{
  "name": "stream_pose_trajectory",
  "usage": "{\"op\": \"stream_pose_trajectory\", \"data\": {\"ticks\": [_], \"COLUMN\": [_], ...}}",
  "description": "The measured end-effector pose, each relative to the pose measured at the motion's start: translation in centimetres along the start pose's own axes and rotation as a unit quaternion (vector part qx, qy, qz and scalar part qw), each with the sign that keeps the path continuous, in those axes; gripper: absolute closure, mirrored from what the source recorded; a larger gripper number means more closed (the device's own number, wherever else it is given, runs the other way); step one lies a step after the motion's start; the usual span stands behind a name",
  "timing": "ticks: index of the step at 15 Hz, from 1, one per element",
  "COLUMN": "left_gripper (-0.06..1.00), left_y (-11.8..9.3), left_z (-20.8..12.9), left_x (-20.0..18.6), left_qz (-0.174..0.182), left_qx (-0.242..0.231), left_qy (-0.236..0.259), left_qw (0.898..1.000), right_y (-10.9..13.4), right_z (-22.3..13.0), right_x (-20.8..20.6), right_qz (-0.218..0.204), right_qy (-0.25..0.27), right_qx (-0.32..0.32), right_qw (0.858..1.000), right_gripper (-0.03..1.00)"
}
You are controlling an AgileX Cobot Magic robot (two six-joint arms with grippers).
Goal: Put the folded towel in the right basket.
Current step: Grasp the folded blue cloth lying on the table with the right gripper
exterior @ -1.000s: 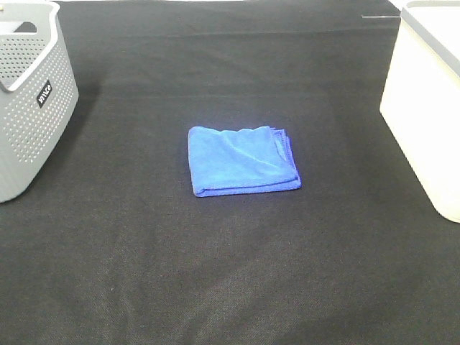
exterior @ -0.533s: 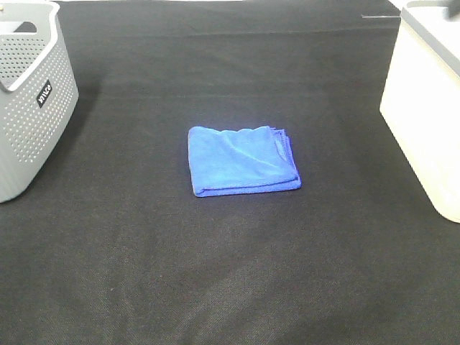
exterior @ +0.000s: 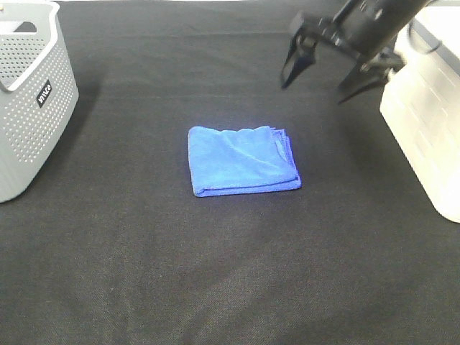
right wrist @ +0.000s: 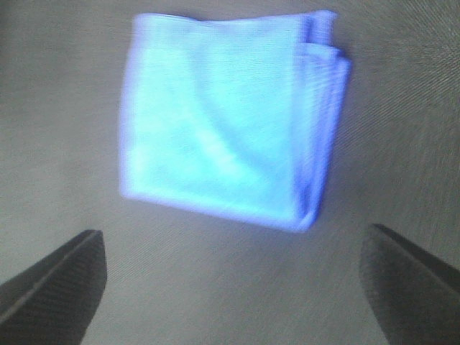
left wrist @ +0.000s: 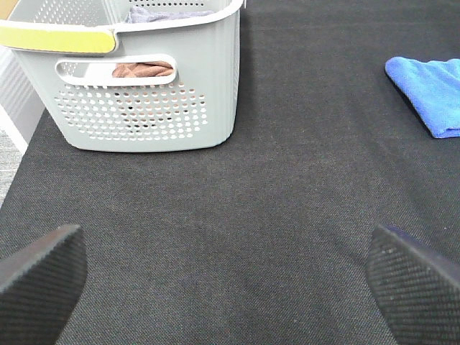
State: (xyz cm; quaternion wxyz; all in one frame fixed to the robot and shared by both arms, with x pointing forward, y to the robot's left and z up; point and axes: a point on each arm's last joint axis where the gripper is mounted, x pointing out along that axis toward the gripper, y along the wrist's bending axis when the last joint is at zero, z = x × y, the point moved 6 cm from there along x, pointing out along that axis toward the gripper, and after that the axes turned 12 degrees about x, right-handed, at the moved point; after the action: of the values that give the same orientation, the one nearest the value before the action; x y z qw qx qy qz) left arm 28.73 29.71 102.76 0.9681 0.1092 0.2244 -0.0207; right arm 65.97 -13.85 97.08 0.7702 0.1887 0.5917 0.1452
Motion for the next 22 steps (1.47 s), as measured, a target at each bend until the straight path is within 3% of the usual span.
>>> {"op": "stream_pose_trajectory", "data": {"ticks": [5,11,15,18,22], "left_gripper": [-0.05,-0.05,-0.05,-0.05,-0.05], "left_y": [0.0,0.0,0.0,0.0,0.0], "left_z": [0.0,0.0,0.0,0.0,0.0], "left_x": [0.0,0.0,0.0,0.0,0.0], "left_qz": [0.000,0.000,0.000,0.000,0.001], "left_qx": [0.000,0.000,0.000,0.000,0.001], "left_qy": [0.000,0.000,0.000,0.000,0.000], "left_qw": [1.000,1.000,1.000,1.000,1.000], "right_y": [-3.3,-6.2,-6.2,-5.4,-1.5], "right_z": [2.2,0.7,0.8,0.8,-1.1], "right_x": [7.7,13.3,13.9,14.6,17.0], "right_qz": [-0.018,-0.033,-0.020,0.017,0.071], "right_qy": [0.044,0.095,0.095,0.100,0.125], "right_qx": [0.015,0.044,0.060,0.080,0.079], "right_qw": [0.999,0.994,0.993,0.992,0.986], "right_gripper": [0.08,0.10,0.10,0.12,0.15]}}
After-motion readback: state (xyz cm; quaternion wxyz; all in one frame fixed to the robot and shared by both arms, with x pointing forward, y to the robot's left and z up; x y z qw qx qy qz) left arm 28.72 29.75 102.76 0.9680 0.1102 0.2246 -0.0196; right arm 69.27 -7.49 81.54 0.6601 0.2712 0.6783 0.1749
